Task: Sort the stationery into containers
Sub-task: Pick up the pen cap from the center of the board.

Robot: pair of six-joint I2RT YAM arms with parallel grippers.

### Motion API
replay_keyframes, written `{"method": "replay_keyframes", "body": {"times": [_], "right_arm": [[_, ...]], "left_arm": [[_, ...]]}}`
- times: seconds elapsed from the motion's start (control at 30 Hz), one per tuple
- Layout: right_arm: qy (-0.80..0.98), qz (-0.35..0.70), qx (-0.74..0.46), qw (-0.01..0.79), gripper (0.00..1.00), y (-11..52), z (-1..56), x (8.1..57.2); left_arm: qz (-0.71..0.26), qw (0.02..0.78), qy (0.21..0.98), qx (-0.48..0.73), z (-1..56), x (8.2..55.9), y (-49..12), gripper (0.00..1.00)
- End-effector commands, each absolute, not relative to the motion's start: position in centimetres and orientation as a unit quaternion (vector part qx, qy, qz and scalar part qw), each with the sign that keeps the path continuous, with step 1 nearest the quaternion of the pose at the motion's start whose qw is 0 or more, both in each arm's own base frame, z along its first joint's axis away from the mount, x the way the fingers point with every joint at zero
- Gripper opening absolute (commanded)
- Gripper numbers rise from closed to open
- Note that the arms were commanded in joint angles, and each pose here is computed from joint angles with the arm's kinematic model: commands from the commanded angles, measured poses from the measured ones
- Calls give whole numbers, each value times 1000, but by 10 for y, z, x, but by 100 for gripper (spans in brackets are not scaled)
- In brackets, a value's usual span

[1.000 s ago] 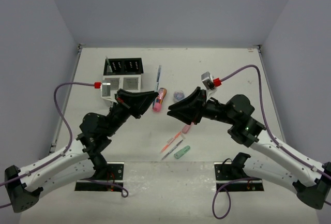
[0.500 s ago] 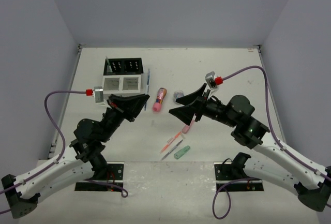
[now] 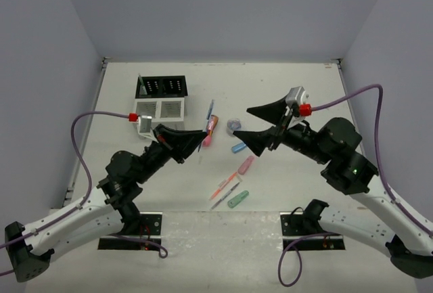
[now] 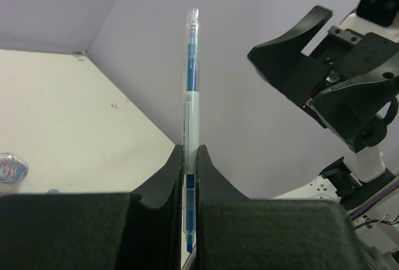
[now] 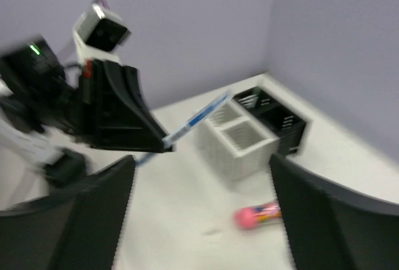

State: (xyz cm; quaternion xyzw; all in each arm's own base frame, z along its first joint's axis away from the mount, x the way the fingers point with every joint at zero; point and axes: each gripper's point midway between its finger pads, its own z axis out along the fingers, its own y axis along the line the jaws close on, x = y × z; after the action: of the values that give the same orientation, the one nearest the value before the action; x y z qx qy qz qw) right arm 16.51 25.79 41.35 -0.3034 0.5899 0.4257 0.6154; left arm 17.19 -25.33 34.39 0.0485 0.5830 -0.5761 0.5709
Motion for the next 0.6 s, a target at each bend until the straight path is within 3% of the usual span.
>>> {"method": "replay_keyframes", "body": {"times": [0.0, 0.1, 0.27, 0.57], "right_arm": [[481, 167, -523, 684, 99, 248, 365, 188], [396, 108, -572, 710, 99, 256, 347, 183], [353, 48, -662, 659, 99, 286, 310, 186], [321, -18, -614, 721, 99, 298, 313, 190]], "left_arm": [[-538, 518, 664, 40, 335, 174, -255, 0], [-488, 472, 732, 48, 318, 175, -258, 0], [-466, 409, 776, 116, 306, 160, -272, 0], [-402, 414, 809, 113, 297, 169, -257, 0]]}}
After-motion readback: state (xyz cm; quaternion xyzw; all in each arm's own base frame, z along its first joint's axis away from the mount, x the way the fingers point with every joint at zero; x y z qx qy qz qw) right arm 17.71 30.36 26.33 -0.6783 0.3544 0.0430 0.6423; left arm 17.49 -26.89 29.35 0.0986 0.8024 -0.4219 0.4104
